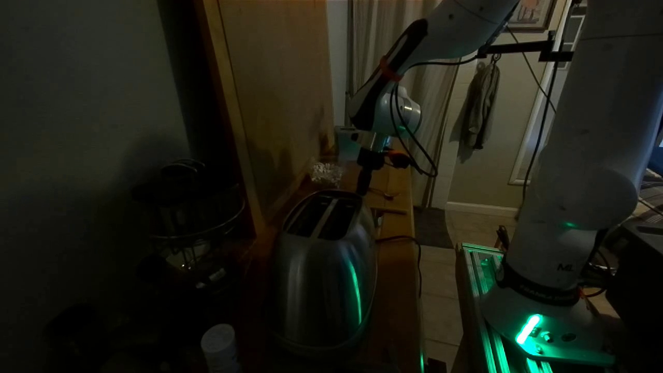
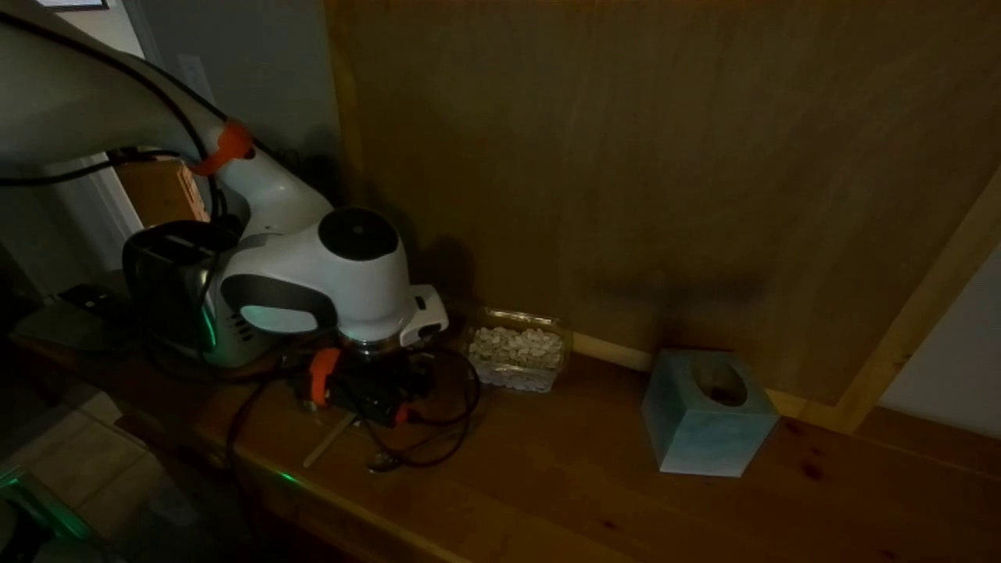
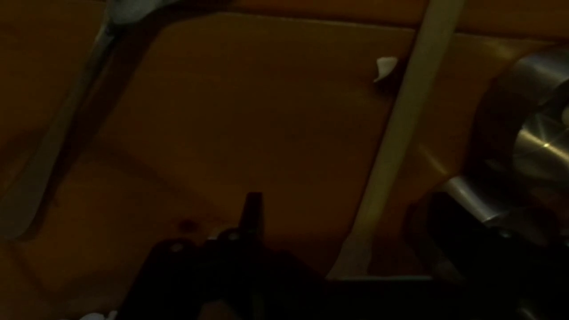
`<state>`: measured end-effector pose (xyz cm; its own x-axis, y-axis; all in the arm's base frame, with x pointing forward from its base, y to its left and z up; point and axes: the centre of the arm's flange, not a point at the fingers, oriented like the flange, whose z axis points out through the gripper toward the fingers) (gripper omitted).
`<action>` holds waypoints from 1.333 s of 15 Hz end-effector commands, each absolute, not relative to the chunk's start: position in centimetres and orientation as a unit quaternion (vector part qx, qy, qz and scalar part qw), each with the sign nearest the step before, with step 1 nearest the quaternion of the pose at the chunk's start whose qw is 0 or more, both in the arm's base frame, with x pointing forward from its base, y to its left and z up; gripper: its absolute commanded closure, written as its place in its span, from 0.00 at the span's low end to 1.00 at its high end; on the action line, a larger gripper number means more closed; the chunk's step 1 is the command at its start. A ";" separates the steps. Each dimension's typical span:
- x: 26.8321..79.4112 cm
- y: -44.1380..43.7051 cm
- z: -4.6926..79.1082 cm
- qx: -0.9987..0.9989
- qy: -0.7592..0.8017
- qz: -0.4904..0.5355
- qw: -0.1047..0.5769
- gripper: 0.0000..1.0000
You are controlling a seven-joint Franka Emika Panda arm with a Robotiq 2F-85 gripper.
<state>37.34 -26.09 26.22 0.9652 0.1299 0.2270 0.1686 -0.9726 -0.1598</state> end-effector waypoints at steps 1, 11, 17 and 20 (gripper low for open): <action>37.5 -25.8 25.2 -0.986 -0.075 -0.118 0.086 0.07; 38.5 -25.9 25.1 -0.987 -0.062 -0.130 0.076 0.56; 38.7 -26.1 25.5 -0.986 -0.060 -0.139 0.067 0.97; 38.8 -26.2 25.7 -0.986 -0.061 -0.140 0.065 0.97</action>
